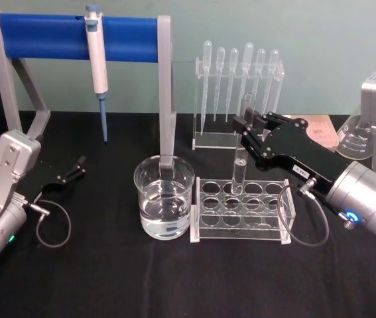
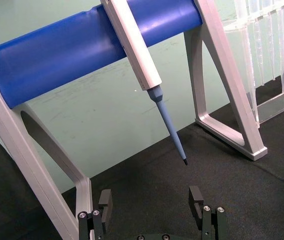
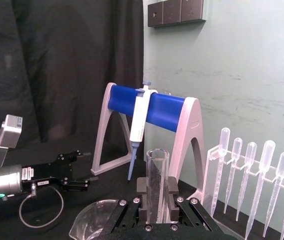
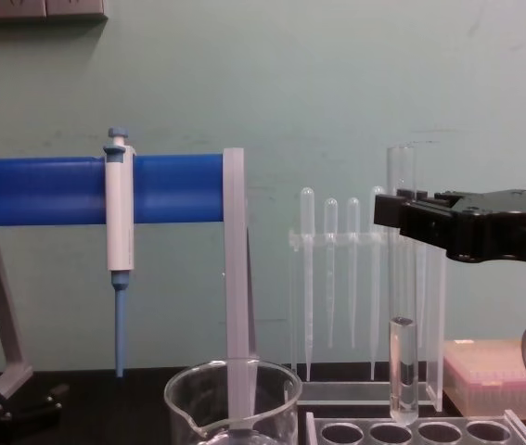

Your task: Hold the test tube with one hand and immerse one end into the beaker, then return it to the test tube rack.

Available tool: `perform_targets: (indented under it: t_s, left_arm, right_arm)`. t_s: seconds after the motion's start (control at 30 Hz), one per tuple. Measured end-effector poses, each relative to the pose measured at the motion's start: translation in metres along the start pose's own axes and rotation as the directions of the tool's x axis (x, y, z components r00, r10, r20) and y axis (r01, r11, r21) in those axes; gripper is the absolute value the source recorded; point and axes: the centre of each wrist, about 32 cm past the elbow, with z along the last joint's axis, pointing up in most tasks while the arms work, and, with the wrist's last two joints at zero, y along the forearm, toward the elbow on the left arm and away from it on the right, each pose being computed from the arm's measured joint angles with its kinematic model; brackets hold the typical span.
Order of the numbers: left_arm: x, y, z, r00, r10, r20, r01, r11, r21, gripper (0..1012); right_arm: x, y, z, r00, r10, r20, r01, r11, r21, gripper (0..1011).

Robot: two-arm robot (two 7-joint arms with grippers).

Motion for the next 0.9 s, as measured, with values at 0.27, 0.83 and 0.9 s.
perform_targets:
  t_s: [0.27, 0.83, 0.9]
  left_arm:
    - [0.0, 0.0, 0.0, 1.0, 0.0, 0.0, 0.0, 1.0, 0.0, 1000]
    - [0.0, 0.0, 0.0, 1.0, 0.0, 0.0, 0.0, 1.0, 0.0, 1000]
    - [0.0, 0.0, 0.0, 1.0, 0.0, 0.0, 0.0, 1.0, 0.0, 1000]
  right_arm:
    - [0.0, 0.0, 0.0, 1.0, 0.0, 0.0, 0.0, 1.0, 0.0, 228]
    - [0.0, 0.0, 0.0, 1.0, 0.0, 0.0, 0.0, 1.0, 0.0, 228]
    - [0.0, 0.0, 0.0, 1.0, 0.0, 0.0, 0.0, 1.0, 0.0, 228]
